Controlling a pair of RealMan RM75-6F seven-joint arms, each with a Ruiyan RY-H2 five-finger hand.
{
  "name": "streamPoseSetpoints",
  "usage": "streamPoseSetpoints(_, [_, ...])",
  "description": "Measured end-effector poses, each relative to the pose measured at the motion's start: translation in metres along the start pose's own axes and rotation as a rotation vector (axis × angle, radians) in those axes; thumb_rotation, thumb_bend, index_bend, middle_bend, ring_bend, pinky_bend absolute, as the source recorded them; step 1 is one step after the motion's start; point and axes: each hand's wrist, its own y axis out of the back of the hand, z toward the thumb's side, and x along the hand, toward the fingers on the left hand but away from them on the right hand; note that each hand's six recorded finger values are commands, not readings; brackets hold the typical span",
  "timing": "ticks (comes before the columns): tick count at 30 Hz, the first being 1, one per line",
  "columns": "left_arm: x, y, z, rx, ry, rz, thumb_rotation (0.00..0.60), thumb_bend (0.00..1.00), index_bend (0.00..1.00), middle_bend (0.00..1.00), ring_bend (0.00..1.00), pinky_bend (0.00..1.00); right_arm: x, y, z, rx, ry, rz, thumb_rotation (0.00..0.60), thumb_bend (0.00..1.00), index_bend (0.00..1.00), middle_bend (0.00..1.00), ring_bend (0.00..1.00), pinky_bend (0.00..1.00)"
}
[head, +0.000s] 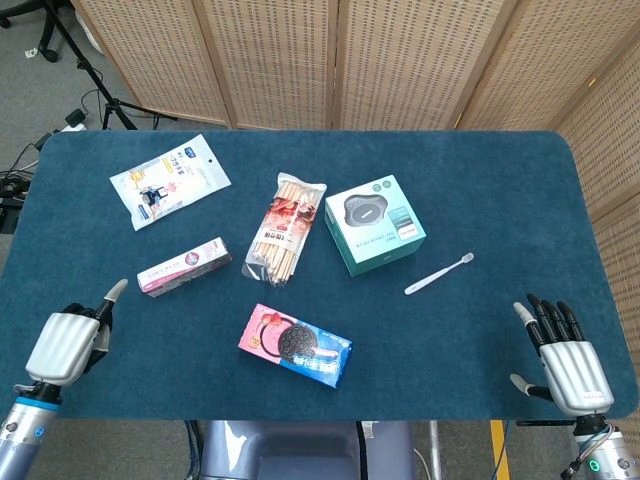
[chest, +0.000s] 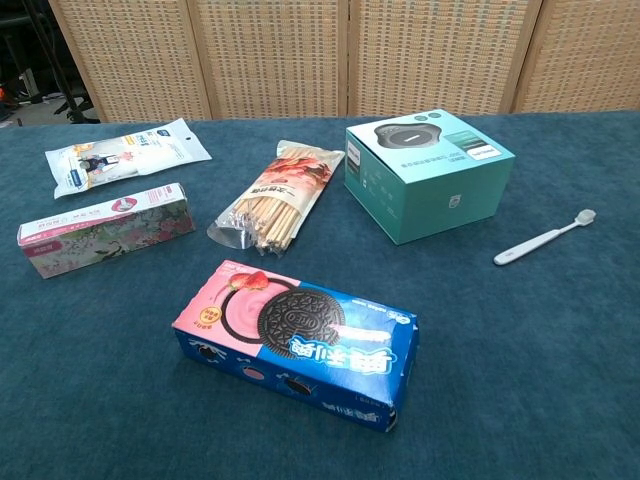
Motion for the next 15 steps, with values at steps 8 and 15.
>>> streamPoseSetpoints(8, [0.035,0.008,-0.002,-0.065,0.024,-0.164,0.6,0.89,0.0,0.64,0.65,0.51,-0.001,-0.001,-0.001,0.0,-0.001,0.006,0.6,0.1,0.0,0.0,0.0,0.0])
streamPoseSetpoints(15, [0.065,0.014,-0.004,-0.065,0.071,-0.25,0.6,0.93,0.0,0.65,0.65,0.51,-0.002,-0.004,0.001,0.006,0.003,0.015,0.6,0.1,0.0,0.0,0.0,0.0])
